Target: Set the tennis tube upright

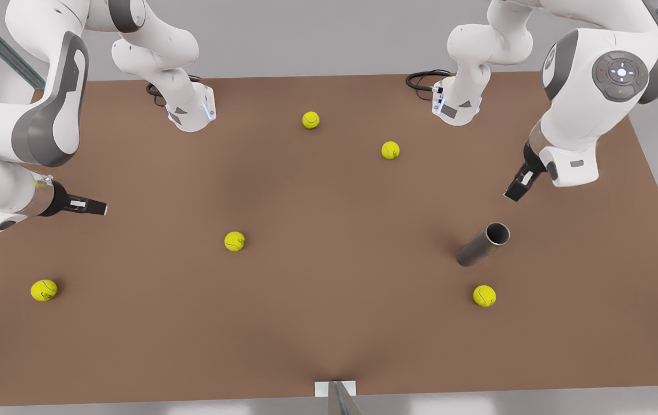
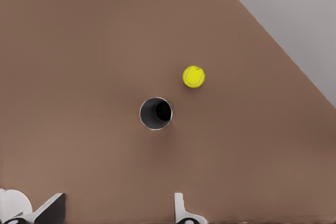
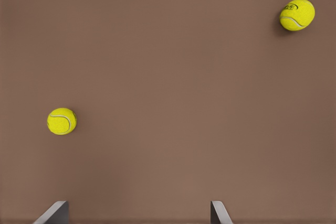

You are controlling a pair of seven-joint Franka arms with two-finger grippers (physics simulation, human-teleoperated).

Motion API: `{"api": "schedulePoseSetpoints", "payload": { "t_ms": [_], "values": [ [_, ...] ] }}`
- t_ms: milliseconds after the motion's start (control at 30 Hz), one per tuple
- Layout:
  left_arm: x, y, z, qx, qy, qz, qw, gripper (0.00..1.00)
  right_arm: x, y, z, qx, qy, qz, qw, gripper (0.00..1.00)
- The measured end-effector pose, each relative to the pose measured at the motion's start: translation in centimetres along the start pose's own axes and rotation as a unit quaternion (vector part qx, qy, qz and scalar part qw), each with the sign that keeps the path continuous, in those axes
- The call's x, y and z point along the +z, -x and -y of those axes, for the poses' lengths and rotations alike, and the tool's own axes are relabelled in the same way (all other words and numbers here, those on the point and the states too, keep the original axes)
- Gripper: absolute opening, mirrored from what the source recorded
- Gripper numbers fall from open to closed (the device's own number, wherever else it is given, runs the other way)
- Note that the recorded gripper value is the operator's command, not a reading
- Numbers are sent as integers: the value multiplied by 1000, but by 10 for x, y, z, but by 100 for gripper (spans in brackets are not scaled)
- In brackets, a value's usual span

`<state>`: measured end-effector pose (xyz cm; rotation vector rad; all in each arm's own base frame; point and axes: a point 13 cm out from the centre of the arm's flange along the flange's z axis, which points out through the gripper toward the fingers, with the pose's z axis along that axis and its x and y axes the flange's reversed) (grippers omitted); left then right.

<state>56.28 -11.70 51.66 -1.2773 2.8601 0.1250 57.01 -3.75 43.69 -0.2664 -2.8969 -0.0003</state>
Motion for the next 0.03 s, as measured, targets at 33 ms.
{"api": "schedulePoseSetpoints", "payload": {
  "t_ms": [33],
  "values": [
    [1, -1, -1, 29, 0, -1, 1000, 100, 0, 0, 0, 0, 0, 0, 1000, 100]
  ]
}}
